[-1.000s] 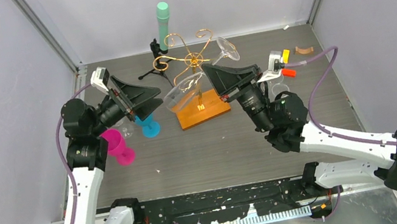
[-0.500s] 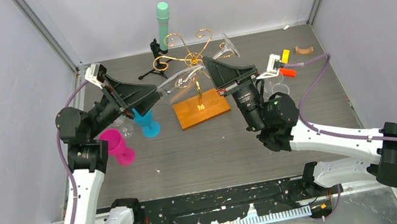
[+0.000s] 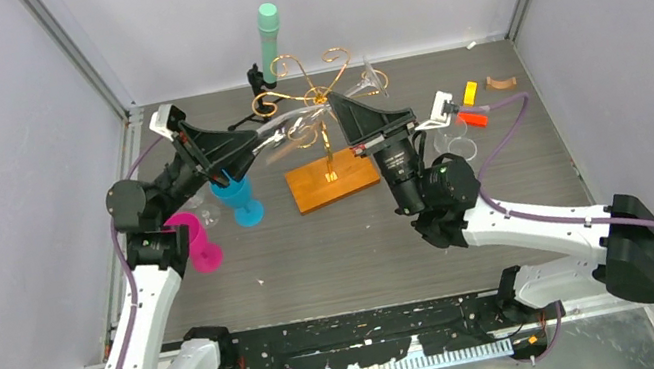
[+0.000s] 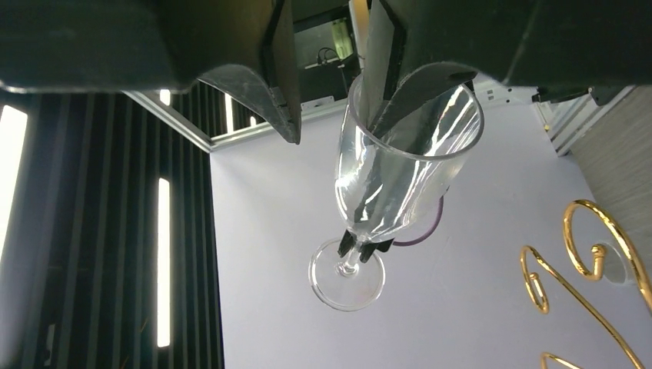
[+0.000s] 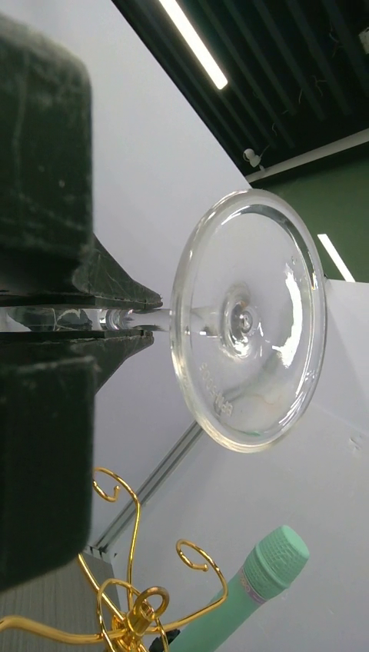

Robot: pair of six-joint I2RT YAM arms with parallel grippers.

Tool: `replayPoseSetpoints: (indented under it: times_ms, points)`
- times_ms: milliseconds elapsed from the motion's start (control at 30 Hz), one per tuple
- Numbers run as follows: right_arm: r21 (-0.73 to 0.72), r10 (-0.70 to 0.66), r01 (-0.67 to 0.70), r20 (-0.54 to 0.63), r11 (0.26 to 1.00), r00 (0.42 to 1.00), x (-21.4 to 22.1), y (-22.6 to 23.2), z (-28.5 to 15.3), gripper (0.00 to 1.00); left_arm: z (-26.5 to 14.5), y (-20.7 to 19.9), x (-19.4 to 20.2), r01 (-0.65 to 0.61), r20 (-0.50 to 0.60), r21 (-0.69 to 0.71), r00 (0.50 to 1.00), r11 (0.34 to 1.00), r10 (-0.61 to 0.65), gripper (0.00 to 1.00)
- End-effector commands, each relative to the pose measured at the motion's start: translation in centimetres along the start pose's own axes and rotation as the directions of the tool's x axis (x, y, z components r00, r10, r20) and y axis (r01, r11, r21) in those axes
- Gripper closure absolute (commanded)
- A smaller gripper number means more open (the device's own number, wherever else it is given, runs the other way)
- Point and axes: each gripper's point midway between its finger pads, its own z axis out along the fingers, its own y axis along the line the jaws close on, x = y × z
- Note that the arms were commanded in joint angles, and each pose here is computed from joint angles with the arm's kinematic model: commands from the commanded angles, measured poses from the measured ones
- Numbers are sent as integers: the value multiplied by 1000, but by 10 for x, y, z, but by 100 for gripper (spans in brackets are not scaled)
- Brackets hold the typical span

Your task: Take the wine glass off the wine glass rack

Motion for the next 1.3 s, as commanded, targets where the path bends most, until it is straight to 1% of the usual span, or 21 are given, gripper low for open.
replayPoseSetpoints:
  times_ms: [0, 133, 267, 367, 433, 467, 500, 567, 633, 700, 767, 933, 967, 1000, 1067, 1100, 1133, 1167, 1200, 1233, 1267]
  points:
    - [-28, 41, -40, 19, 999, 999, -5, 13, 4, 100, -1, -37, 13, -92, -20, 116, 995, 989, 95, 67]
    - [-30, 46, -46, 4, 998, 999, -3, 14, 3, 100, -1, -38, 13, -108, -20, 120, 994, 987, 111, 83]
    - [-35, 45, -45, -4, 998, 999, -5, 17, 2, 100, -1, -42, 12, -155, -5, 142, 987, 978, 158, 100]
    - [-43, 42, -42, -8, 998, 999, -9, 22, 2, 100, 0, -43, 12, -183, 0, 145, 983, 972, 185, 100]
    - [-49, 37, -38, -16, 998, 999, -10, 26, 1, 92, 0, -45, 13, -209, 3, 152, 978, 966, 211, 100]
    - [-51, 29, -30, -25, 998, 999, -9, 26, 1, 80, 0, -46, 13, -225, 6, 155, 974, 962, 227, 100]
    - [-51, 23, -25, -34, 998, 999, -8, 27, 1, 74, 0, -48, 13, -240, 6, 157, 970, 958, 242, 100]
    - [-53, 4, -7, -48, 999, 999, -9, 30, 1, 51, 1, -53, 14, -284, 15, 167, 958, 944, 285, 100]
    - [-53, -19, 15, -66, 998, 998, -9, 32, 0, 41, 2, -59, 15, -309, 21, 175, 950, 935, 310, 100]
    - [-61, -45, 39, -94, 997, 995, -9, 36, -2, 34, 2, -67, 15, -321, 29, 192, 947, 927, 321, 100]
    - [-79, -75, 65, -127, 995, 989, -8, 40, -6, 30, 3, -75, 18, -339, 31, 210, 940, 917, 341, 100]
    - [-167, -162, 132, -180, 977, 970, -15, 55, -24, 25, 4, -80, 24, -388, -6, 201, 918, 899, 397, 100]
    - [-174, -208, 174, -200, 969, 957, -13, 52, -28, 24, 5, -77, 26, -402, -27, 187, 910, 896, 414, 100]
    - [-212, -227, 183, -209, 960, 951, -19, 62, -33, 24, 5, -74, 30, -417, -57, 171, 900, 893, 432, 100]
    - [-267, -352, 281, -272, 922, 895, -15, 62, -47, 24, 4, -66, 38, -482, -130, 143, 857, 865, 499, 100]
    - [-336, -377, 277, -282, 900, 882, -22, 78, -56, 24, 1, -61, 44, -501, -184, 122, 837, 857, 516, 100]
    - [-377, -441, 321, -296, 869, 847, -27, 82, -65, 24, -3, -53, 49, -527, -227, 91, 815, 845, 533, 100]
    - [-464, -516, 332, -357, 822, 779, -17, 87, -81, 24, -6, -44, 50, -547, -252, 56, 802, 835, 542, 100]
    - [-512, -547, 325, -372, 795, 750, -21, 95, -92, 24, -10, -37, 52, -570, -272, 24, 786, 821, 555, 100]
    - [-586, -607, 307, -425, 750, 671, -16, 100, -110, 24, -14, -30, 54, -592, -294, -3, 771, 806, 565, 100]
    - [-659, -647, 264, -443, 704, 621, -14, 108, -128, 24, -18, -22, 54, -630, -317, -16, 740, 776, 594, 100]
